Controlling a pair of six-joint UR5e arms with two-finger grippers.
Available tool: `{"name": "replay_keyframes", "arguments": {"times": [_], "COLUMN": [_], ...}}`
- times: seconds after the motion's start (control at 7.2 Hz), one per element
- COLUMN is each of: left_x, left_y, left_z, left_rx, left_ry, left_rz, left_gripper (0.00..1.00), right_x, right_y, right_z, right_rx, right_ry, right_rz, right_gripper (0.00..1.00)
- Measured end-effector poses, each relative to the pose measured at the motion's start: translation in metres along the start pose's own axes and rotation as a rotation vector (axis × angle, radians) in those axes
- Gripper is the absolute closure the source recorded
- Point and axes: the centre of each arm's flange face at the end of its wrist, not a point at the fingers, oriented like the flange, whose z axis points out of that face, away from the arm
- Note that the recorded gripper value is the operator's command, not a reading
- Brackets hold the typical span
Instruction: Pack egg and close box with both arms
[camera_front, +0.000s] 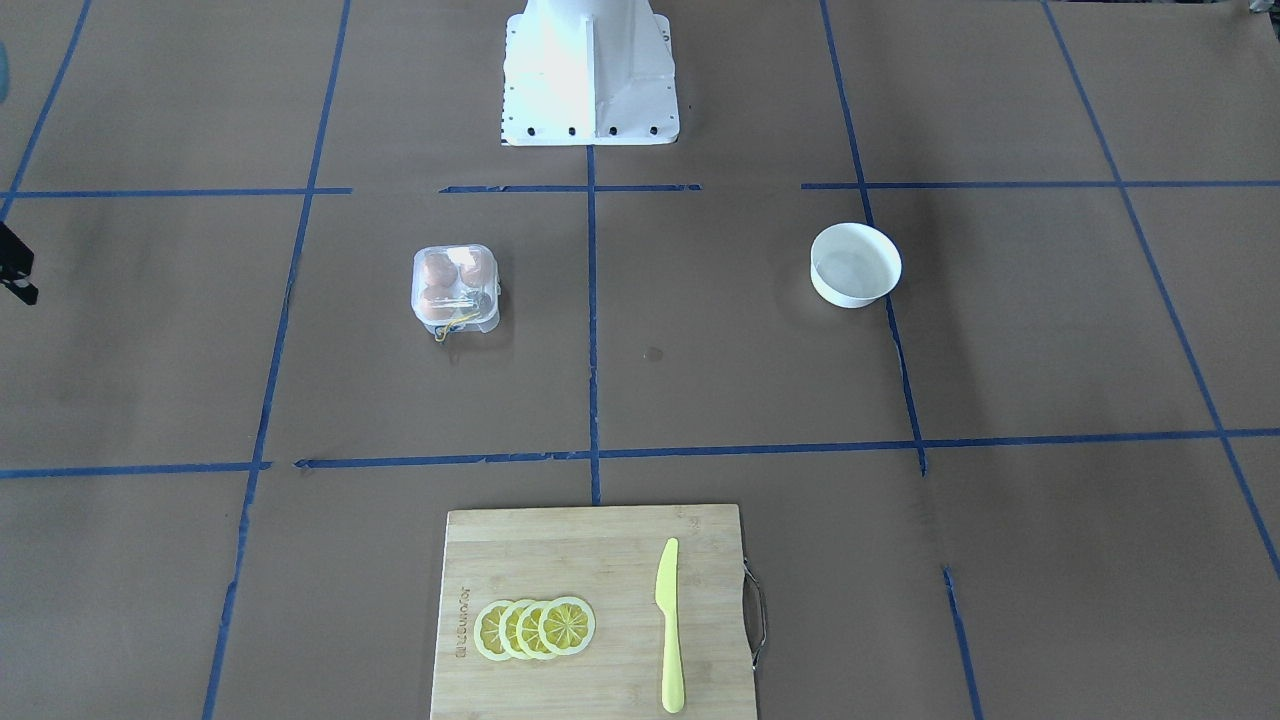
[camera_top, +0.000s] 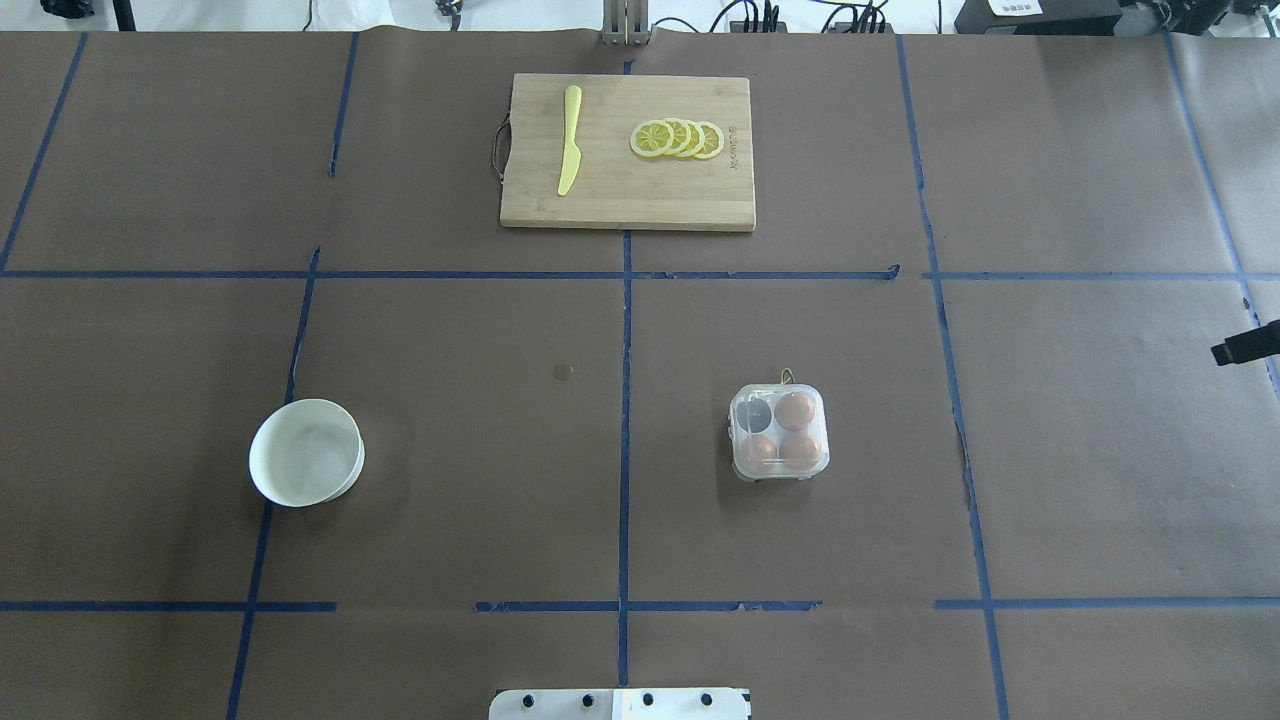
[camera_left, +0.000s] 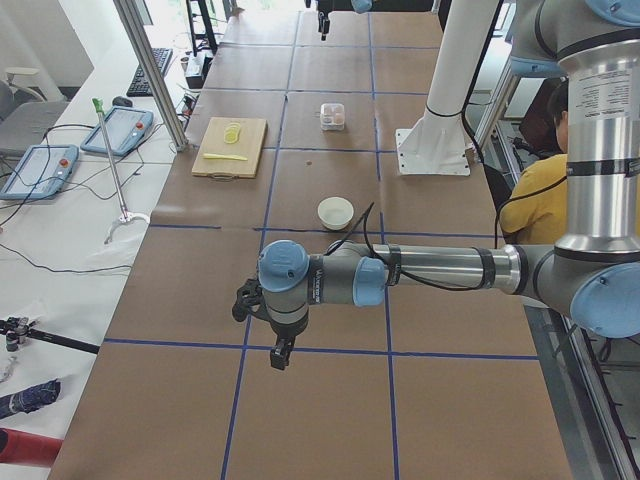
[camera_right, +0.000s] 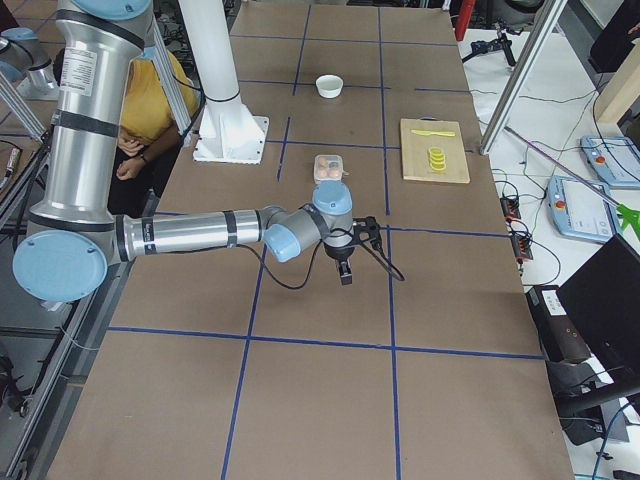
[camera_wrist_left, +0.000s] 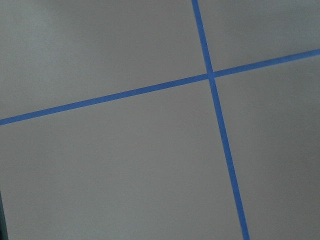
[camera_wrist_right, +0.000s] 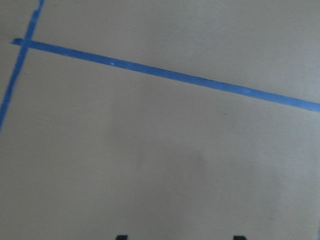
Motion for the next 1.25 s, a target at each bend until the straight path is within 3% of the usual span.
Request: {"name": "replay_keyframes", "arguments": {"times": [0.14,0.42,0.69,0.97,1.25], "left_x": [0.003,0.003,0.003,0.005,0.007], "left_y": [0.0,0.004,0.005,-0.006,-0.014], "left_z": [0.004,0.007,0.008,0.002,-0.003], "left_rx": [-0.009,-0.021,-0.025,-0.012,-0.002], "left_ry": [0.005,0.01,0.012,0.008,0.003], "left_rz": [0.004,-0.003,-0.045,-0.053,-0.045], "left_gripper": [0.0,0.0,0.0,0.0,0.0], "right_x": [0.047,0.118,0.157,0.176,0.171], "right_y": [0.024,0.075,0.103,0.108,0.104], "right_z": [0.004,0.025,0.02,0.002,-0.003], "right_rx": [-0.024,-0.09,-0.084,-0.058,-0.057], "right_ry": [0.017,0.022,-0.032,-0.041,-0.046], "right_rz": [-0.007,0.075,0.193,0.277,0.27], "right_gripper": [0.0,0.0,0.0,0.0,0.0]}}
